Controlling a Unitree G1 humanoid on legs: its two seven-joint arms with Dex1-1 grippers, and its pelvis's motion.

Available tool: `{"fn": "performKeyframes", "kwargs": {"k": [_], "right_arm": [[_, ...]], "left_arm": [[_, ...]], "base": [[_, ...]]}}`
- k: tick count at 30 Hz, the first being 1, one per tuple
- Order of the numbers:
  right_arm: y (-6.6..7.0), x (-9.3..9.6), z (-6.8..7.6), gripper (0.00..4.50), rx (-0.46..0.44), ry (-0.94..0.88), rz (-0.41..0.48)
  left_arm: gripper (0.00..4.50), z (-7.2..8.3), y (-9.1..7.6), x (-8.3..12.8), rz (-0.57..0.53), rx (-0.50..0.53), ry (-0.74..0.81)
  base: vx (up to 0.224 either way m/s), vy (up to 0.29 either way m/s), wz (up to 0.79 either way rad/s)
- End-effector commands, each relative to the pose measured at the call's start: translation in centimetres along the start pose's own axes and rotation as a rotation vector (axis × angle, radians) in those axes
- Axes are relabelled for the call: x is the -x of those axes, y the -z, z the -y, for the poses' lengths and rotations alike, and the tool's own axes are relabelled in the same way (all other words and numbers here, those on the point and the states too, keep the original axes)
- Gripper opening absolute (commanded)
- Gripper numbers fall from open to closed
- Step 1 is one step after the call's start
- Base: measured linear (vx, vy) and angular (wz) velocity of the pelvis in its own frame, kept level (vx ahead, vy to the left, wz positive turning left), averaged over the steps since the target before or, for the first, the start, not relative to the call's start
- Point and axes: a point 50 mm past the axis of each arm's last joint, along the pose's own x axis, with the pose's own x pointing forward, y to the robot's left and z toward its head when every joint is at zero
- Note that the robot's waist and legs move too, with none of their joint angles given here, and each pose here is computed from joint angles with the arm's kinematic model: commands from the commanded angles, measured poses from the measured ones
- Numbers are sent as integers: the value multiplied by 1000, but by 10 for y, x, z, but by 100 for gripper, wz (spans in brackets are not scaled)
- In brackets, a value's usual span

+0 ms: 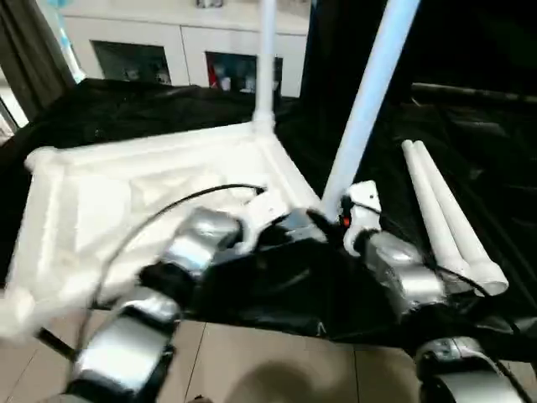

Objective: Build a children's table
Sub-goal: Rotate leg to tighten

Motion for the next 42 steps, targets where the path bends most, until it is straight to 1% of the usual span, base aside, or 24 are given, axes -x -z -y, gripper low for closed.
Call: {"fn": "performKeyframes", "kwargs": {"k": [1, 3, 4, 7, 8, 10, 12, 13, 14, 15, 17, 19, 20, 21, 23, 25, 26, 27, 31, 33, 38, 39, 41, 42], "right_arm": [[24, -1, -6, 275, -23, 75, -91], [21, -8, -20, 275, -36, 69, -71], [20, -10, -24, 275, -35, 58, -72], [16, -13, -28, 275, -57, 25, -48], [15, -13, -29, 310, -69, 15, -37], [11, -14, -30, 344, -92, -1, -11], [1, -13, -27, 354, -85, -52, 41], [-1, -14, -27, 366, -81, -62, 51], [-4, -12, -24, 366, -66, -104, 56], [-8, -10, -22, 385, -50, -148, 58], [-14, -1, -14, 385, 23, -268, 57], [-17, 10, -5, 385, 90, -366, 44], [-18, 12, -4, 385, 99, -380, 40], [-18, 17, 1, 385, 133, -415, 30], [-18, 23, 7, 385, 170, -441, 17], [-18, 29, 13, 385, 217, -475, 3], [-17, 35, 17, 385, 250, -519, -20], [-17, 38, 18, 385, 262, -545, -33], [-15, 42, 16, 385, 286, -604, -70], [-14, 44, 11, 385, 283, -643, -80], [-12, 44, 7, 385, 277, -682, -97], [-11, 44, 7, 358, 278, -684, -99], [-11, 44, 6, 358, 276, -686, -99], [-11, 45, 6, 348, 273, -688, -101]], "left_arm": [[0, -4, 5, -3, -46, 32, -100], [0, -2, -2, -8, -36, 12, -103], [0, -1, -3, -9, -31, 8, -98], [0, -1, -4, -8, -21, -3, -80], [0, -1, -3, -8, -22, -8, -78], [0, -2, -1, -7, -26, -12, -81], [0, -5, 3, -2, -27, -30, -83], [0, -6, 4, -2, -30, -29, -86], [0, -8, 5, 1, -26, -36, -73], [0, -9, 7, 4, -21, -43, -59], [0, -11, 9, 11, -9, -78, -18], [0, -12, 11, 18, 5, -107, 26], [0, -12, 11, 18, 8, -112, 33], [0, -11, 12, 22, 13, -122, 71], [0, -9, 14, 26, 11, -133, 122], [0, -7, 16, 31, 12, -155, 188], [0, -4, 16, 36, 24, -173, 249], [0, -3, 16, 38, 32, -177, 279], [0, 0, 15, 43, 42, -175, 331], [0, 0, 14, 44, 55, -174, 347], [0, 1, 15, 46, 54, -169, 352], [0, 1, 15, 46, 53, -168, 353], [0, 1, 15, 47, 52, -167, 353], [0, 1, 16, 47, 52, -166, 352]], "base": [[0, 0, 0], [0, 0, 0], [0, 0, 0], [0, 0, 0], [0, 0, 0], [0, 0, 0], [0, 0, 0], [0, 0, 0], [0, 0, 0], [0, 0, 0], [0, 0, 0], [0, 0, 0], [0, 0, 0], [0, 0, 0], [0, 0, 0], [0, 0, 0], [0, 0, 0], [0, 0, 0], [0, 0, 0], [0, 0, 0], [0, 0, 0], [0, 0, 0], [0, 0, 0], [0, 0, 0]]}}
